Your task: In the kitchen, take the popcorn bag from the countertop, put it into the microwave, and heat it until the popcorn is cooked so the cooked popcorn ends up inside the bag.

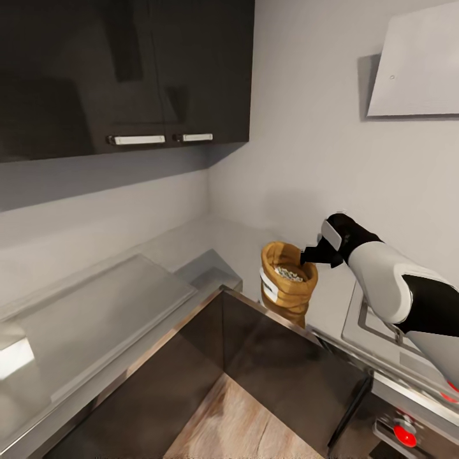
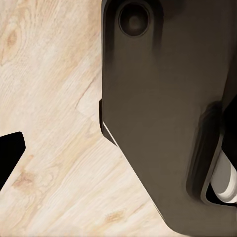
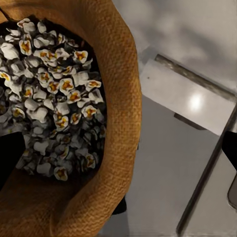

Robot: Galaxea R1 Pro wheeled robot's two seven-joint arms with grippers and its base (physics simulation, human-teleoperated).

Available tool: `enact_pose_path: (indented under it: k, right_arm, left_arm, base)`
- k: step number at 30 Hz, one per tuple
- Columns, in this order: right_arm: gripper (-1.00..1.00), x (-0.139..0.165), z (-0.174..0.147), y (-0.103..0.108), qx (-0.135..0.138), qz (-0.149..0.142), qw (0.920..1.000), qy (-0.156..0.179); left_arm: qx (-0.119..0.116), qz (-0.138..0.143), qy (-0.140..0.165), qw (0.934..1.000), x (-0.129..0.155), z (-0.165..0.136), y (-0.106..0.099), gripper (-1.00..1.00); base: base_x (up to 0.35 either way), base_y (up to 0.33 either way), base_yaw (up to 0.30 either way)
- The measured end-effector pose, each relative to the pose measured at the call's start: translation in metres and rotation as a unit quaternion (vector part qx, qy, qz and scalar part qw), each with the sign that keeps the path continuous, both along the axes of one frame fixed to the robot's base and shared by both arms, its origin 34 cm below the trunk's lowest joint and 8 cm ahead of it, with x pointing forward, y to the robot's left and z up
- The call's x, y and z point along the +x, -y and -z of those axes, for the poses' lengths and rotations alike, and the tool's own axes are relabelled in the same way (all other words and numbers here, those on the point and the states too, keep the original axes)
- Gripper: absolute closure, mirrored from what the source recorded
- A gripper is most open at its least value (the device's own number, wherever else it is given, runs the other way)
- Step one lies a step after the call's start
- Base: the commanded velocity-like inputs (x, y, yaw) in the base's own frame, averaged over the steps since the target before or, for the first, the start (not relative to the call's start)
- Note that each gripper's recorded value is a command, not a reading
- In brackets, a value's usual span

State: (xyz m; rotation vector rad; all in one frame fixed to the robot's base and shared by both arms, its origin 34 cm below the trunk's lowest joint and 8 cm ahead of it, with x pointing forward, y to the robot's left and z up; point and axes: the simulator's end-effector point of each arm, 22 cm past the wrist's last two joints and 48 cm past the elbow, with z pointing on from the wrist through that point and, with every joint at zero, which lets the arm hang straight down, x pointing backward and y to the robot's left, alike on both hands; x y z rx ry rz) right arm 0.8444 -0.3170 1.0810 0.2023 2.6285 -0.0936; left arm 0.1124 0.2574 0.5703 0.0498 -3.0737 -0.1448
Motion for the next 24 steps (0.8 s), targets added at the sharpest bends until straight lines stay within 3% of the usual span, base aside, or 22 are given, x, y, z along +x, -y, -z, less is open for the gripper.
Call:
enact_pose_path:
  k: [6,24]
  right_arm:
    - [-1.00,-0.007,0.020,-0.001,-0.002,-0.001,0.9997,-0.024]
    - [-1.00,-0.006,0.043,-0.001,-0.002,-0.001,0.9991,-0.043]
  left_arm:
    - [0.000,0.000,-0.005,1.0000,-0.004,0.000,0.000,-1.00]
    - [0.000,0.000,-0.019,0.9998,-0.015,-0.001,0.000,-1.00]
  base:
    - [0.000,0.000,0.000]
    - [0.000,0.000,0.000]
